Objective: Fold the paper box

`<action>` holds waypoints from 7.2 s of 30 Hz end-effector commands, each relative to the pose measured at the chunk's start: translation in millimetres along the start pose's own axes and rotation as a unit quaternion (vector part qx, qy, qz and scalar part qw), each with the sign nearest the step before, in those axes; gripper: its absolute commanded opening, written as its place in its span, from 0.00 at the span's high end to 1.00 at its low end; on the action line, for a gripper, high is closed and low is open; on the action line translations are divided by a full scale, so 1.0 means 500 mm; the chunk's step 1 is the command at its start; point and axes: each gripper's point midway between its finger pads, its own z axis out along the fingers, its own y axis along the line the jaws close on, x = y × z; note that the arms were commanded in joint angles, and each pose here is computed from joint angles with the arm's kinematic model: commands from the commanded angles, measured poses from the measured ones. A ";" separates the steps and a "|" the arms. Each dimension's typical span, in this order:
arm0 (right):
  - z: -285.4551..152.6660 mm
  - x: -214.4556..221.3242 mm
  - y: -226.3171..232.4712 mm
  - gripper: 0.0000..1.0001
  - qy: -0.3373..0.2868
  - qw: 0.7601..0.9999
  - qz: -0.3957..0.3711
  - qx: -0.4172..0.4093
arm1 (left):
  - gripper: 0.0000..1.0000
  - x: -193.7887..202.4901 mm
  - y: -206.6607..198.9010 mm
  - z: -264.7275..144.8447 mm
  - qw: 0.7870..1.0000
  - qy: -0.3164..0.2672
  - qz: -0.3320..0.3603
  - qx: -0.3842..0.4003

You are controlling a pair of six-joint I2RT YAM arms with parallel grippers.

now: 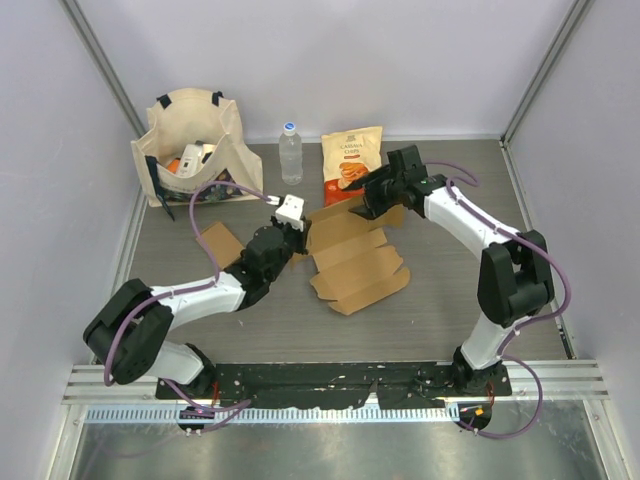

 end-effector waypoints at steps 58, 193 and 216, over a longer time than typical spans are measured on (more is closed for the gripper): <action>0.019 0.020 -0.052 0.89 0.008 0.987 0.054 -0.153 | 0.37 0.121 0.110 -0.074 0.937 0.245 -0.218 -0.121; 0.003 0.019 -0.166 0.98 -0.058 0.978 0.018 -0.199 | 0.43 0.124 -0.081 -0.084 0.969 0.195 -0.136 0.059; -0.026 0.018 -0.229 0.99 -0.103 0.943 -0.038 -0.313 | 0.40 0.190 -0.118 -0.078 0.982 0.162 -0.093 0.040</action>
